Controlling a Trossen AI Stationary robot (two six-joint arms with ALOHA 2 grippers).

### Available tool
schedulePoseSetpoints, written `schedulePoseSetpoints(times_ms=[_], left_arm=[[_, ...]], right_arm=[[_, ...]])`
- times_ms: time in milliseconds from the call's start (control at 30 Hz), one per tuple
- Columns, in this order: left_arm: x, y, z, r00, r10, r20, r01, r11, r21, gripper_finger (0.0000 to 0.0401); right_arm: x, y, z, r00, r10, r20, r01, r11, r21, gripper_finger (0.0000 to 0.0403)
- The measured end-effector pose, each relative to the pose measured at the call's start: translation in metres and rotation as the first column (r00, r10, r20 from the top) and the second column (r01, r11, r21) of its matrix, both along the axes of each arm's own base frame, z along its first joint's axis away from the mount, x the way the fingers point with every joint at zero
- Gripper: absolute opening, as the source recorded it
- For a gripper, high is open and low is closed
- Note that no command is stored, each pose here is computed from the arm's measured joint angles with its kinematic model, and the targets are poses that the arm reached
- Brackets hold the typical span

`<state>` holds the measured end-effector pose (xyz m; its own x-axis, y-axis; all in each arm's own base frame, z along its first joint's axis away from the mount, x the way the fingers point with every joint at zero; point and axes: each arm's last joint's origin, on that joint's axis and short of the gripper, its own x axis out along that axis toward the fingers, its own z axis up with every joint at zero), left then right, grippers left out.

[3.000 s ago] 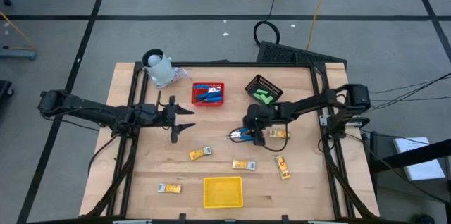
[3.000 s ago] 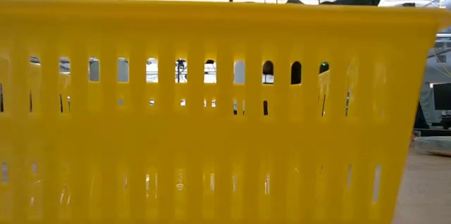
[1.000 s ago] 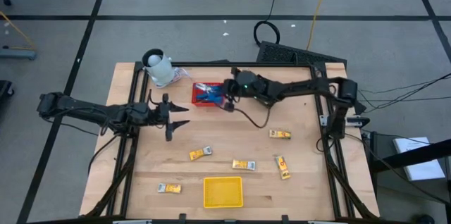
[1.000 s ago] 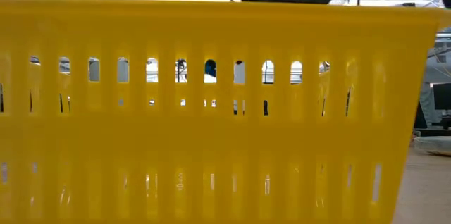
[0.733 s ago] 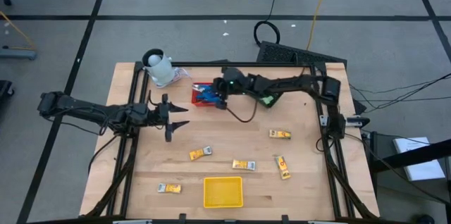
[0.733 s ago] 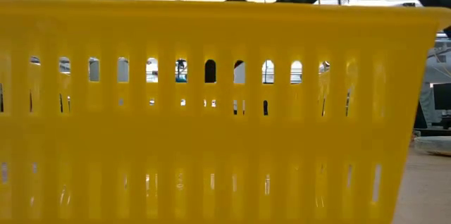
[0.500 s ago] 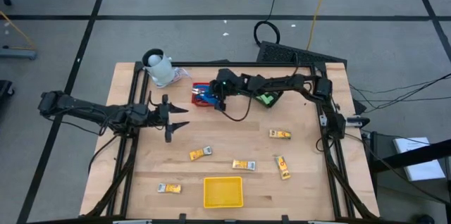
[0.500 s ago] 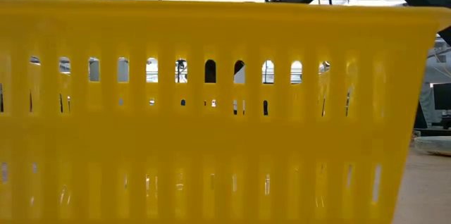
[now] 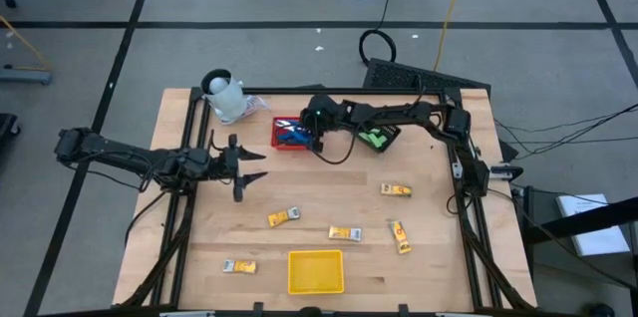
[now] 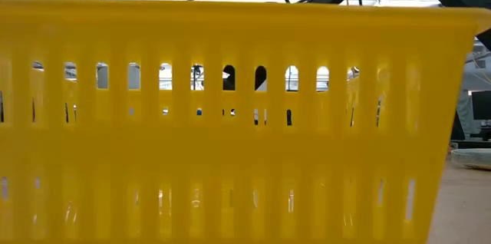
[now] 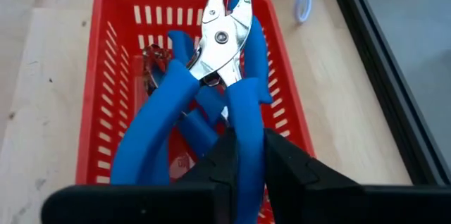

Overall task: Pick & Place School Supplies
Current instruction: Put the blue hole puncher into the red bin, then put the yellow crayon box into the yellow bin

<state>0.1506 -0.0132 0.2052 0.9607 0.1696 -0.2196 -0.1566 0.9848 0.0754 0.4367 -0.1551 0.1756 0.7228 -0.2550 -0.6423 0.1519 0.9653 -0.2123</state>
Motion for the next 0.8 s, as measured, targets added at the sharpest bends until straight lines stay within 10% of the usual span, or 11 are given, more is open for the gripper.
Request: schedulePoseSetpoints(times_ms=[800], left_arm=[[0.0, 0.0, 0.0, 1.0, 0.003, 0.0, -0.003, 1.0, -0.002, 0.0225]], right_arm=[[0.008, 0.022, 0.027, 0.991, 0.073, 0.112, -0.066, 0.996, -0.06, 0.0165]])
